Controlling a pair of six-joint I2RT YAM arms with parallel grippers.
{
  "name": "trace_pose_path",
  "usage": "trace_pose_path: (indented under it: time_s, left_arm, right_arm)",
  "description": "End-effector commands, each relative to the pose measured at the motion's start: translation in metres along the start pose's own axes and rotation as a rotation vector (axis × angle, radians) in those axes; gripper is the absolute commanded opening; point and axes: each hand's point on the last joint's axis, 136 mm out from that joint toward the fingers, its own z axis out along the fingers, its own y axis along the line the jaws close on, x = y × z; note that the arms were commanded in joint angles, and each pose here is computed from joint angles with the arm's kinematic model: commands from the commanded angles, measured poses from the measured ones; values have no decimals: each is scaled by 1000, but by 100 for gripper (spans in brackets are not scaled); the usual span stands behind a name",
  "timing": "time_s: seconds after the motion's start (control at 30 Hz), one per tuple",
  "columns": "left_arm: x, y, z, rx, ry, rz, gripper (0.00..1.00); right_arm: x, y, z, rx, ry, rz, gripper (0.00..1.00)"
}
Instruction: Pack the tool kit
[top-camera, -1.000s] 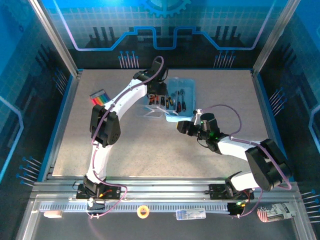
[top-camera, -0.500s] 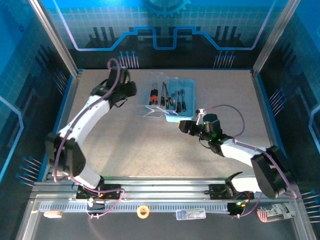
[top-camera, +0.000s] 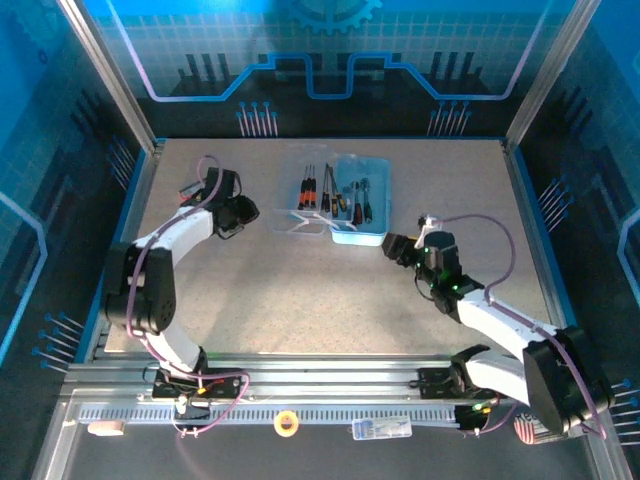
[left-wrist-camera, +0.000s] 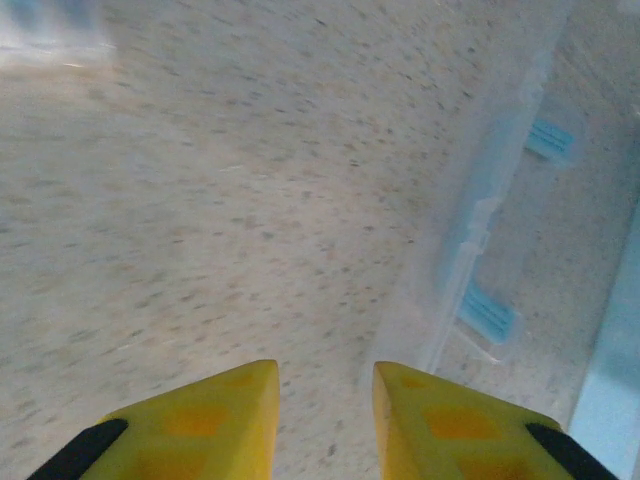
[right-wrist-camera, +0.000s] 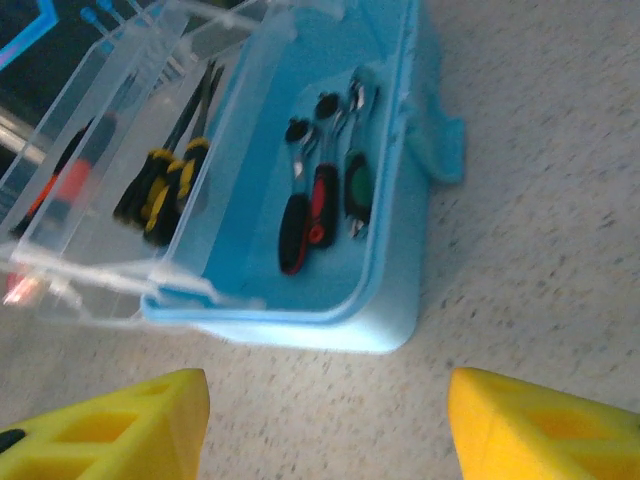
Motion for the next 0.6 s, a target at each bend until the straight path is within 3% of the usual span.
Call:
trace_pose_path:
  time_s: [0.0, 0.27, 0.57]
  left_arm:
    - [-2, -30, 11, 141, 48, 21, 30]
    - [5, -43, 27, 232, 103, 9, 27]
    - [14, -40, 38, 221, 145, 30, 26]
  right_arm:
    - [-3, -15, 6, 46, 70, 48, 63]
    - [-10, -22, 22, 15, 122, 116, 62]
    - [-9, -19, 57, -40, 212, 190, 59]
